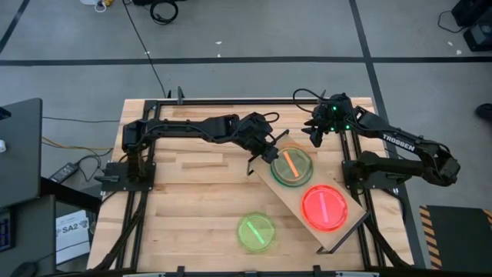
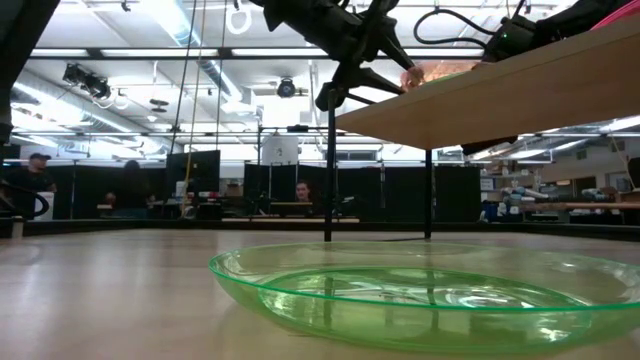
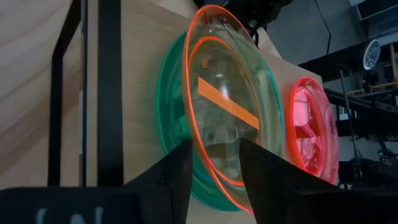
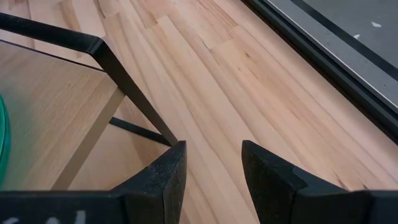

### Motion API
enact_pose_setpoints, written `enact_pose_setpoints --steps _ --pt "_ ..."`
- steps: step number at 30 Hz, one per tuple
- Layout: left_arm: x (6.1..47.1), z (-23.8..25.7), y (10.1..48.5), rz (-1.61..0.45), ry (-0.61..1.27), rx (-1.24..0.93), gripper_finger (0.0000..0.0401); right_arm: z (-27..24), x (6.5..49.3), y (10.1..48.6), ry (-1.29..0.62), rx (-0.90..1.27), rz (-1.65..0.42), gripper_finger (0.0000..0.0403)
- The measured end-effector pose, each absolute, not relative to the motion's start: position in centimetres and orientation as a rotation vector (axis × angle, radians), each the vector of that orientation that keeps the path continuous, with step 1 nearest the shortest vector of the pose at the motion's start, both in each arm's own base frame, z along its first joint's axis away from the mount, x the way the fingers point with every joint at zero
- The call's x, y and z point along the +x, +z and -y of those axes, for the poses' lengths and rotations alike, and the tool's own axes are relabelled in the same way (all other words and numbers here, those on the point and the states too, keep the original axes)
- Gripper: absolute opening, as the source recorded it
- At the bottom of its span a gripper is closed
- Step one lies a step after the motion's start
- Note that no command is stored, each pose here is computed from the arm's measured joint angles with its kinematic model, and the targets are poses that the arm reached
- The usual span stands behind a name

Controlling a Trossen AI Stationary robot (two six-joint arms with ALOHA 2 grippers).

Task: Place and stack plates onto a shelf
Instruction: Stack the orange plate on top of the blue plate on the shelf, then stack the green plate on top of the pink plate on the shelf

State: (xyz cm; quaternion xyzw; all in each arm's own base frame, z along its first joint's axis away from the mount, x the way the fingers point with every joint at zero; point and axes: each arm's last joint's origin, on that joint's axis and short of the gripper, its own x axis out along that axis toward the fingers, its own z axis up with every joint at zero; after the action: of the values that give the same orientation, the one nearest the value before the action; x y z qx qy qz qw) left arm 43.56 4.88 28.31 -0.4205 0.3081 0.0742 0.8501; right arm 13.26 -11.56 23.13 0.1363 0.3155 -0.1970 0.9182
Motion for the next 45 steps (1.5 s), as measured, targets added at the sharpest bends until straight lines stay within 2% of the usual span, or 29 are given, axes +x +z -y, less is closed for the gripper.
enact_pose_setpoints --steps 4,13,24,45 --pt "43.6 -5.0 28.3 -0.64 0.18 -0.878 0.0148 11.6 13.3 23.1 -0.405 0.28 -0.649 0.0161" --pt "43.4 -6.1 28.4 -0.637 0.171 -0.893 0.0145 11.6 13.3 23.1 -0.405 0.28 -0.649 0.0161" --pt "42.2 -5.8 31.0 -0.588 0.129 -0.847 0.0144 11.6 13.3 23.1 -0.405 0.28 -0.649 0.0161" --pt "41.8 0.5 31.6 -0.67 -0.047 -0.736 0.0144 11.6 13.3 23.1 -0.405 0.28 -0.65 0.0161"
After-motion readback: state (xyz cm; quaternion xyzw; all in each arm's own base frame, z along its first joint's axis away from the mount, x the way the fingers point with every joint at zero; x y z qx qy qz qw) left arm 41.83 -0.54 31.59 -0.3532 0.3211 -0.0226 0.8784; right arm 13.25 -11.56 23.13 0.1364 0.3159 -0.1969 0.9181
